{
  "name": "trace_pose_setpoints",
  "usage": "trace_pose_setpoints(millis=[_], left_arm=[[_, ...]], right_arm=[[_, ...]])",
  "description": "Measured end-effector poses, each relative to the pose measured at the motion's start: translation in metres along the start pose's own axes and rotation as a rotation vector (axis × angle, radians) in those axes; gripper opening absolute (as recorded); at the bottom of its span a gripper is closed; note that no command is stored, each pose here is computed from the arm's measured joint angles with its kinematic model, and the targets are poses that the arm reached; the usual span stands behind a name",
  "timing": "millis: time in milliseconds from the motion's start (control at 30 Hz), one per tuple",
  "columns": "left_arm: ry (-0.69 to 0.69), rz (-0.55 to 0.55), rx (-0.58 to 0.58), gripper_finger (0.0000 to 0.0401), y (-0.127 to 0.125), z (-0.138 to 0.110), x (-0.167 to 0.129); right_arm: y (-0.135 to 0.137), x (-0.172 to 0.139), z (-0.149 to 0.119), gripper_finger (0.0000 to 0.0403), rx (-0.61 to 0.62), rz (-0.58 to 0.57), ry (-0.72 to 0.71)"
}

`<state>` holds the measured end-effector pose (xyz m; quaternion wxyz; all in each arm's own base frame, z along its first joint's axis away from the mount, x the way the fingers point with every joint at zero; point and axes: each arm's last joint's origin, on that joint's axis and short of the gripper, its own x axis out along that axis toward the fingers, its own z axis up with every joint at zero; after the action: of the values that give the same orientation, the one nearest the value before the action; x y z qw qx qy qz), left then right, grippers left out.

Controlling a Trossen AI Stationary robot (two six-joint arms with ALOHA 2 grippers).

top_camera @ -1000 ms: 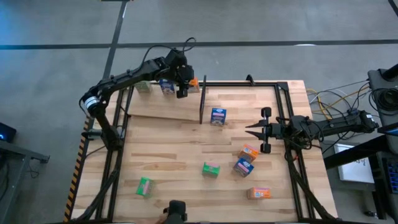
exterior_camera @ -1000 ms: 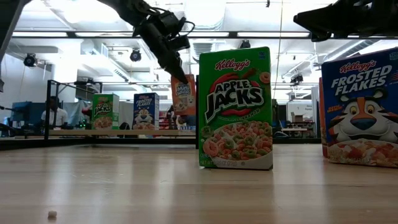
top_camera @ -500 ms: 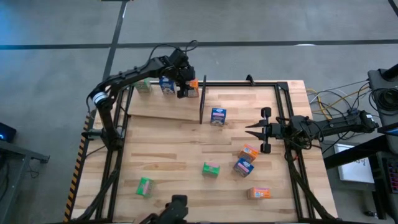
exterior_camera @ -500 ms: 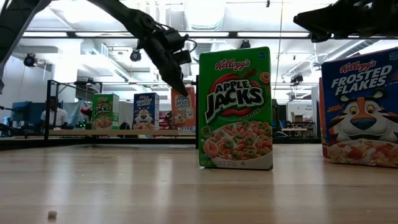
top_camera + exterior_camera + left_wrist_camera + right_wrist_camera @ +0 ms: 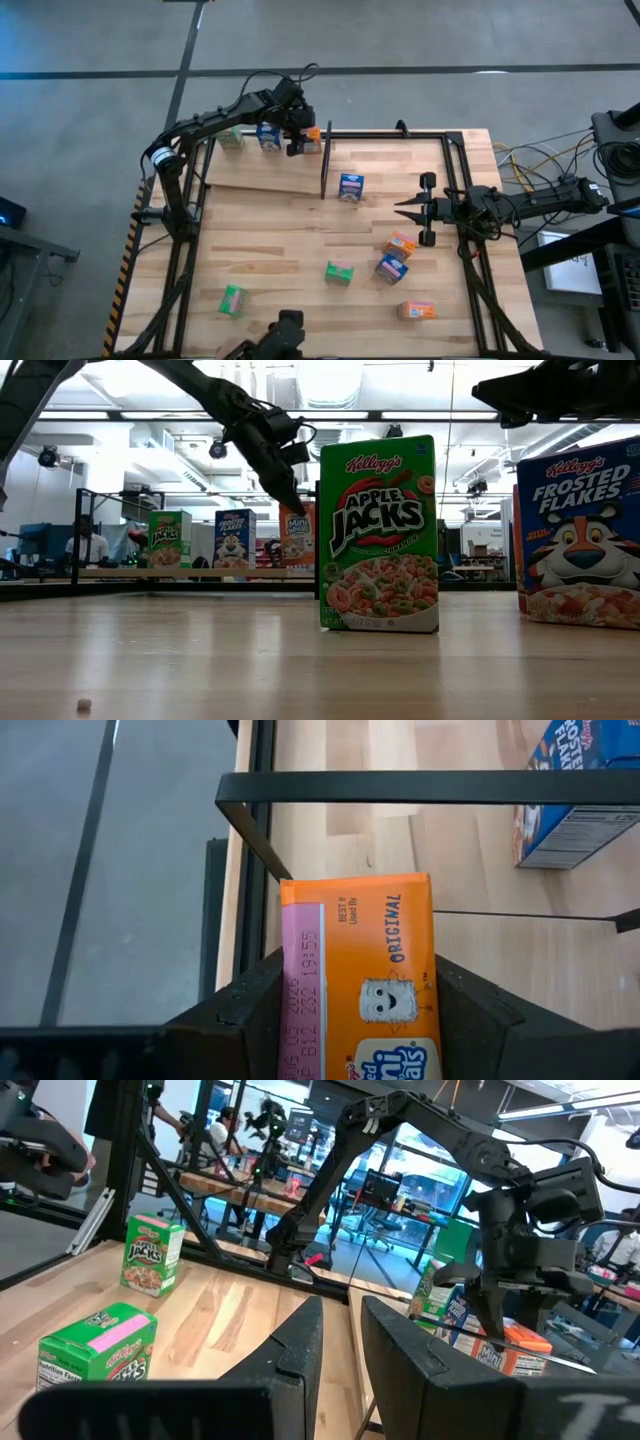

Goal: Stack cereal on shelf
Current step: Put the top left orange cereal box on the shelf

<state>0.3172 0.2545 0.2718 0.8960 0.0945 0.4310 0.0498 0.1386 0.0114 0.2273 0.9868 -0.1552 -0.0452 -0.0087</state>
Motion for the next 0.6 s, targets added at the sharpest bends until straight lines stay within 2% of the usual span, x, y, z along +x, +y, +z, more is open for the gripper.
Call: trace_pose_setpoints(millis=[600], left_arm=[[0.013,-0.003,-0.062,0.0178,0.0017,-0.0042,0.0]], right_arm=[[-0.0001,0.0,0.0,0.0063,0.0,0.0,0.0]])
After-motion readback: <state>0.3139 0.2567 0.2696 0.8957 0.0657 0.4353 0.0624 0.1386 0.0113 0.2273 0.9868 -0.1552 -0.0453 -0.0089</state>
